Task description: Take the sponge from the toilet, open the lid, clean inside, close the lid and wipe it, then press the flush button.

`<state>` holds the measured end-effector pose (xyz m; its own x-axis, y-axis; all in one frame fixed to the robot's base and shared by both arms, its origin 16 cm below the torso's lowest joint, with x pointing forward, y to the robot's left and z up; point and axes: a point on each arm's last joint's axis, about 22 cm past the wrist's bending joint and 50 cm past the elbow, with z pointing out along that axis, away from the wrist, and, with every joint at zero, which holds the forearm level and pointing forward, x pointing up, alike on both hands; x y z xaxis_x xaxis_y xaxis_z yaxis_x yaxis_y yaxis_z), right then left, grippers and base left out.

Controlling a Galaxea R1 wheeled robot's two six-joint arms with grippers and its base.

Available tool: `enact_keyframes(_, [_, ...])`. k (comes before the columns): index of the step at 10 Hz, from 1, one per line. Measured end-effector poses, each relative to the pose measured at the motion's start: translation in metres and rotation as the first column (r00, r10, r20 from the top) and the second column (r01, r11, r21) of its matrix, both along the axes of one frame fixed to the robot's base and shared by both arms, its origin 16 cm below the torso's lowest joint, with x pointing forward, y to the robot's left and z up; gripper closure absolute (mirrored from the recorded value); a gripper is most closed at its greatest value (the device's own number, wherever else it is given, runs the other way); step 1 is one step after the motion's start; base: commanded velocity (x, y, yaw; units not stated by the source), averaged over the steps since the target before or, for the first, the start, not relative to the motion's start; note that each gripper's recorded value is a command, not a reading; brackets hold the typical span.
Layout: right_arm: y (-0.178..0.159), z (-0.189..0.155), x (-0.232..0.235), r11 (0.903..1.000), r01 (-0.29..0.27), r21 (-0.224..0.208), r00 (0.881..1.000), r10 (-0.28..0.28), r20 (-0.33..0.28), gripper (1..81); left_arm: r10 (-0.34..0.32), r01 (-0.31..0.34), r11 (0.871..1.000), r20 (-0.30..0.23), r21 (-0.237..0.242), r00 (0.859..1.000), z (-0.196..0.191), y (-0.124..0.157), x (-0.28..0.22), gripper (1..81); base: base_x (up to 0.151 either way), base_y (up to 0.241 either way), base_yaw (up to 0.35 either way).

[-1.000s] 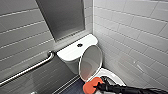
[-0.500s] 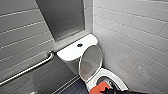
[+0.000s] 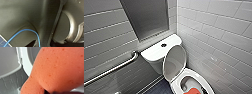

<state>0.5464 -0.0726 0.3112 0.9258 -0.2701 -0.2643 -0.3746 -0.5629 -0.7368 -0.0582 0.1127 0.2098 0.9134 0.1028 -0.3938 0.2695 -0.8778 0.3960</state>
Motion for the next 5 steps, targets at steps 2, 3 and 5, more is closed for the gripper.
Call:
enact_keyframes(2, [-0.023,-0.003,-0.027,0.9997,0.021,-0.009,0.999,-0.021,-0.027,81.1,0.0,0.0,1.0,0.0,0.0,1.0,0.0,0.0,0.0,1.0,0.0,0.0,0.0])
enact_keyframes(3, [-0.027,-0.004,-0.038,0.9996,0.029,-0.006,0.999,-0.029,-0.03,81.1,0.0,0.0,1.0,0.0,0.0,1.0,0.0,0.0,0.0,1.0,0.0,0.0,0.0])
enact_keyframes(5, [-0.054,-0.009,-0.072,0.9992,0.023,-0.033,0.998,-0.025,-0.057,81.1,0.0,0.0,1.0,0.0,0.001,1.0,0.0,0.0,0.0,1.0,0.0,0.0,0.0])
